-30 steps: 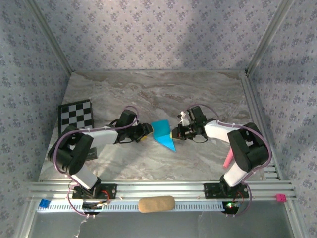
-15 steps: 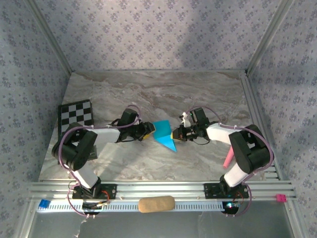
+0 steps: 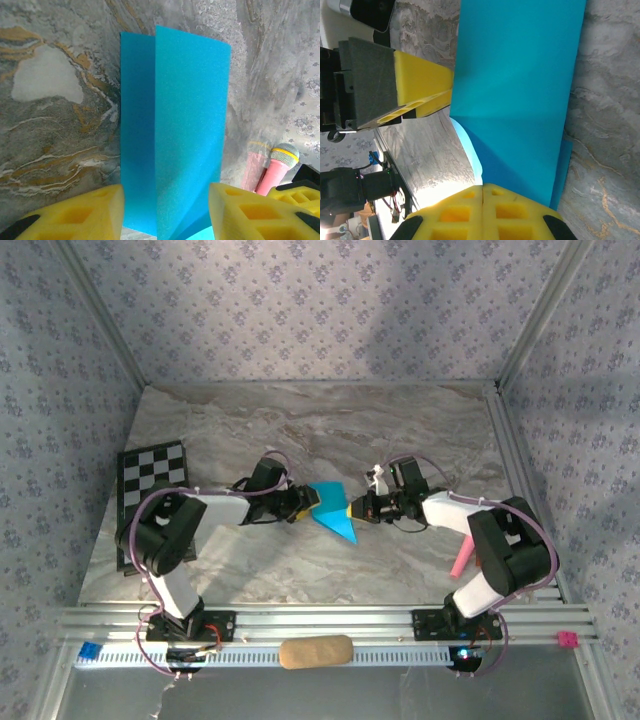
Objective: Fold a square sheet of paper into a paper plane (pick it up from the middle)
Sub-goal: Fourth fold the wing at the center of the table.
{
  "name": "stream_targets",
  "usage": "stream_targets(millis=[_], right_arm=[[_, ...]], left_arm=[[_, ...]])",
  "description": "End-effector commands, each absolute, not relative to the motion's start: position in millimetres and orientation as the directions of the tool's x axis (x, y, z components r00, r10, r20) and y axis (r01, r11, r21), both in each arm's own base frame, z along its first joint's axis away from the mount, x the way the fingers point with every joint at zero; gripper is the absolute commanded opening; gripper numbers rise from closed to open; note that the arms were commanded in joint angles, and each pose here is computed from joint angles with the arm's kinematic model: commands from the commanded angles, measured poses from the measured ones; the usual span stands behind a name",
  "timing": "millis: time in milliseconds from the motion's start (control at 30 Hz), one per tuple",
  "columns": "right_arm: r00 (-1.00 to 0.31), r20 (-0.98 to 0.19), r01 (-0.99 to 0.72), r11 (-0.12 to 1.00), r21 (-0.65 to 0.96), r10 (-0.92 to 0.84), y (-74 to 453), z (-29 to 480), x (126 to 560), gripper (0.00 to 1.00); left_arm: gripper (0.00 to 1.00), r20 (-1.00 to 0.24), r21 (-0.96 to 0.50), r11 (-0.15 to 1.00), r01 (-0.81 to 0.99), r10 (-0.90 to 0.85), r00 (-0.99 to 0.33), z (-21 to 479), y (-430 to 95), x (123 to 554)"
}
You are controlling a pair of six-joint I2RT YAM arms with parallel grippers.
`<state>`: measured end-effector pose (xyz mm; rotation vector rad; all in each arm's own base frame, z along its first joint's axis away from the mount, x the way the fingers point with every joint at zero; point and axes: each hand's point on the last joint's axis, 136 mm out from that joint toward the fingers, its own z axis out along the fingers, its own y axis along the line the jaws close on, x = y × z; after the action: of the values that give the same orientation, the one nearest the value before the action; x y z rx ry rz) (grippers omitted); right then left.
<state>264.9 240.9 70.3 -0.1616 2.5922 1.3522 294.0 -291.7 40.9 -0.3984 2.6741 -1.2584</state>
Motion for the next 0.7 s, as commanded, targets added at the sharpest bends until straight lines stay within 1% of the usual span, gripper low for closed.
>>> stream_targets(millis=[0, 200, 300, 667], right_arm=[[-0.971, -0.240, -0.199, 0.549, 0.812, 0.003, 240.9, 76.2, 262.2, 0.02], [-0.971, -0.238, -0.197, 0.548, 0.813, 0.003, 240.1, 75.7, 262.0, 0.02], [-0.971, -0.240, -0.199, 0.545, 0.815, 0.004, 240.2, 76.6, 262.1, 0.02], [-0.973, -0.231, -0.186, 0.562, 0.806, 0.009, 235.5, 70.4, 260.5, 0.03]], left_arm=[[0.46, -0.038, -0.800, 0.582, -0.143, -0.287, -0.957, 50.0, -305.1, 300.0], [0.43, -0.041, -0.802, 0.580, -0.145, -0.296, -0.954, 51.0, -305.5, 301.2], [0.40, -0.047, -0.802, 0.580, -0.143, -0.299, -0.953, 52.1, -304.9, 302.1], [0.22, -0.047, -0.809, 0.570, -0.144, -0.307, -0.951, 53.2, -305.8, 303.4]])
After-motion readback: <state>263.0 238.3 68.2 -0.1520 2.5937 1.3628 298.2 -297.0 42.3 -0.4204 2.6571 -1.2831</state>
